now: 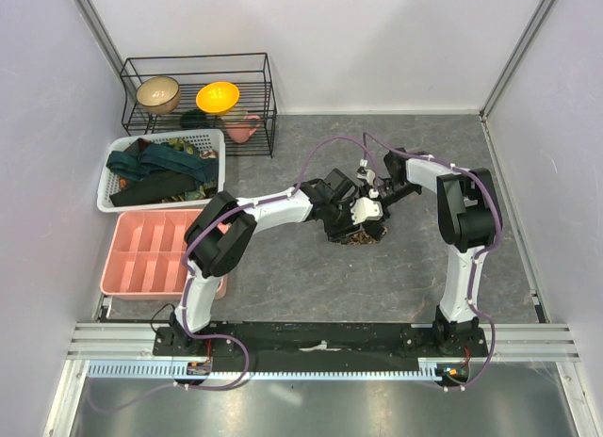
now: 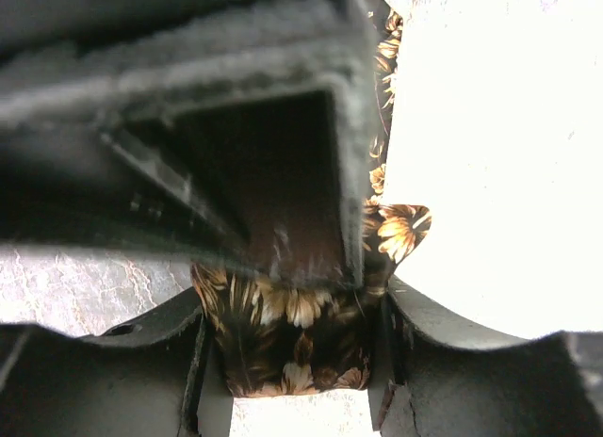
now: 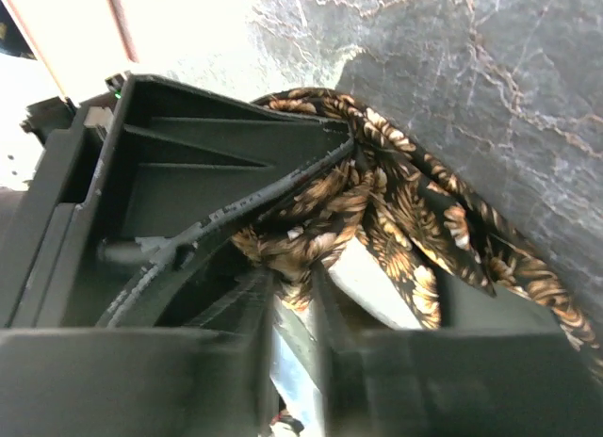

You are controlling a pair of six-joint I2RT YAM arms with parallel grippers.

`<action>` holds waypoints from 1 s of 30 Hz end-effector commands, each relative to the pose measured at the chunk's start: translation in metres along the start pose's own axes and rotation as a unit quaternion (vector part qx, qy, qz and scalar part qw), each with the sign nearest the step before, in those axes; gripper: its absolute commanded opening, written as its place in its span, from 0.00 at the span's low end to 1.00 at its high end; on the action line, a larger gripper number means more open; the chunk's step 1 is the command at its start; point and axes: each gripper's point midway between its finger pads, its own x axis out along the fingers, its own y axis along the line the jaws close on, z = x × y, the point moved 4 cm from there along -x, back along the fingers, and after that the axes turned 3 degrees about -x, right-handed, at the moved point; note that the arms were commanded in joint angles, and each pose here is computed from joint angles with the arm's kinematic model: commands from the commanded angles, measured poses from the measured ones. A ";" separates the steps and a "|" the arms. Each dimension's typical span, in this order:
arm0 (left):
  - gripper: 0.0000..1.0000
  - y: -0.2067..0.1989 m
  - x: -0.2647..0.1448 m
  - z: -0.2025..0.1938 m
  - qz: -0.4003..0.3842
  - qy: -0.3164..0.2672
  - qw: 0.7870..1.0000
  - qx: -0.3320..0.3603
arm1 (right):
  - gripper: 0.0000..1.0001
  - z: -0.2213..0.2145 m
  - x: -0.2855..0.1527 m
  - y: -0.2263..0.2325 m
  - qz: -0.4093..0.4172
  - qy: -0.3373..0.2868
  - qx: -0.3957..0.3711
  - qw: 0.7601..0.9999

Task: Roll the ties
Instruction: Roll the tie at the center of the board.

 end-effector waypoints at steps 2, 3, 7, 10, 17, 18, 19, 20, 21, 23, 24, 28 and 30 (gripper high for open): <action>0.16 -0.020 0.012 -0.053 -0.049 0.079 0.996 -0.018 | 0.03 -0.004 0.005 -0.030 -0.068 0.011 0.014 0.998; 0.22 -0.019 0.011 -0.049 -0.047 0.069 0.996 -0.014 | 0.00 -0.005 0.006 -0.032 -0.076 0.013 0.020 0.997; 0.38 -0.012 -0.002 -0.023 -0.046 0.000 0.999 -0.014 | 0.00 -0.005 0.005 -0.045 -0.117 0.008 0.025 0.993; 0.49 -0.007 -0.008 -0.006 -0.044 -0.041 0.998 -0.013 | 0.00 -0.005 0.002 -0.056 -0.146 0.003 0.039 0.988; 0.60 0.001 -0.021 0.031 -0.036 -0.126 0.991 0.002 | 0.00 -0.002 -0.007 -0.074 -0.204 -0.001 0.049 0.978; 0.60 0.002 -0.021 0.032 -0.036 -0.132 0.991 0.000 | 0.00 -0.002 -0.009 -0.075 -0.207 -0.003 0.049 0.977; 0.61 0.002 -0.022 0.037 -0.037 -0.141 0.989 0.002 | 0.00 -0.003 -0.010 -0.076 -0.208 -0.004 0.050 0.977; 0.62 0.002 -0.023 0.038 -0.038 -0.144 0.989 0.002 | 0.00 -0.003 -0.013 -0.077 -0.214 -0.005 0.051 0.976; 0.62 0.002 -0.023 0.040 -0.039 -0.148 0.988 0.002 | 0.00 -0.005 -0.015 -0.079 -0.220 -0.002 0.053 0.974; 0.64 0.001 -0.023 0.040 -0.043 -0.153 0.987 0.003 | 0.00 -0.008 -0.016 -0.081 -0.227 0.001 0.053 0.973; 0.64 0.001 -0.021 0.040 -0.045 -0.154 0.987 0.003 | 0.00 -0.007 -0.016 -0.084 -0.235 0.002 0.053 0.971; 0.68 0.002 -0.017 0.040 -0.043 -0.157 0.987 0.005 | 0.00 -0.002 -0.018 -0.089 -0.252 -0.001 0.051 0.966; 0.69 0.003 -0.018 0.043 -0.042 -0.166 0.985 0.012 | 0.00 0.001 -0.020 -0.093 -0.263 -0.002 0.053 0.963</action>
